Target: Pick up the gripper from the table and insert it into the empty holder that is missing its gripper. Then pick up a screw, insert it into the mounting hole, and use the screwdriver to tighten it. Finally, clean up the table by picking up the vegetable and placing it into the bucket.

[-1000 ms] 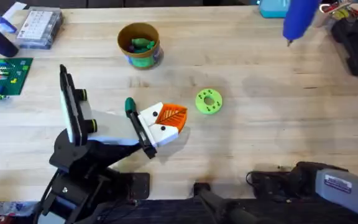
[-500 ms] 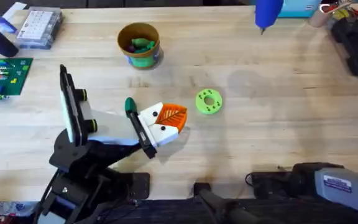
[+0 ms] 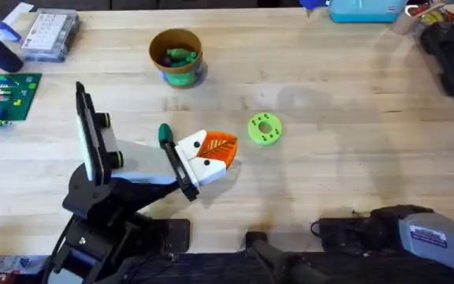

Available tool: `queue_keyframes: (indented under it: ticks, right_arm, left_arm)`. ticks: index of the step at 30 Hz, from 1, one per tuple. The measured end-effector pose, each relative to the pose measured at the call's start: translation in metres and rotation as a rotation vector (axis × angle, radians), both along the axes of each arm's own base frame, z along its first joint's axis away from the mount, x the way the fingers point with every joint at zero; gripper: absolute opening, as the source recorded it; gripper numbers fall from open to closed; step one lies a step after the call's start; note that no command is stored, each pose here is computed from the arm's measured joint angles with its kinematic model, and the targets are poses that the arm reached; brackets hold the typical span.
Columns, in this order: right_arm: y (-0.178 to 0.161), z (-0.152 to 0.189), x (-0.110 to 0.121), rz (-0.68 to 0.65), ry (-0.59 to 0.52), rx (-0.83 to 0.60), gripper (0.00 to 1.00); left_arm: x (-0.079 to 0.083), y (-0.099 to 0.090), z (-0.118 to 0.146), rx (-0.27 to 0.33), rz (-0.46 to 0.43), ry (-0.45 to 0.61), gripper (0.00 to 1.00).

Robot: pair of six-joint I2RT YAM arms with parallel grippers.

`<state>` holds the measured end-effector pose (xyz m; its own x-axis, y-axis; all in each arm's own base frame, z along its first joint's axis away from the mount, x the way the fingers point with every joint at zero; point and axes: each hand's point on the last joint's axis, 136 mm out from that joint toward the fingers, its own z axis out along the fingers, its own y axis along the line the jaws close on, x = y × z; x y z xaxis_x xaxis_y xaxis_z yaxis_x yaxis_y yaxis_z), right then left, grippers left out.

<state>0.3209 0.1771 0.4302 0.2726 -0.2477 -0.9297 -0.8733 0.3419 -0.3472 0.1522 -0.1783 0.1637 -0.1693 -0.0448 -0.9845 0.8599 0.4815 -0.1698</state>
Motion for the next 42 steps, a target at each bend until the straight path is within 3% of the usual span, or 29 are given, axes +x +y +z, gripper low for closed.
queue_keyframes:
  ticks: [6,18,27,34,42]
  right_arm:
    - [0.015,-0.008,-0.002,0.029,-0.016,0.128,0.062]
    - [0.049,-0.032,-0.031,0.128,0.272,0.266,0.062]
    - [0.062,-0.046,-0.05,0.22,0.26,0.361,0.061]
    - [0.08,-0.069,-0.066,0.266,0.403,0.369,0.06]
    - [0.105,-0.071,-0.093,0.361,0.445,0.354,0.06]
  left_arm:
    - [0.0,0.0,0.0,0.0,0.0,0.0,0.013]
    - [0.0,0.0,0.0,0.0,0.0,0.0,0.013]
    - [0.0,0.0,0.0,0.0,0.0,0.0,0.013]
    - [0.0,0.0,0.0,0.0,0.0,0.0,0.013]
    - [0.0,0.0,0.0,0.0,0.0,0.0,0.013]
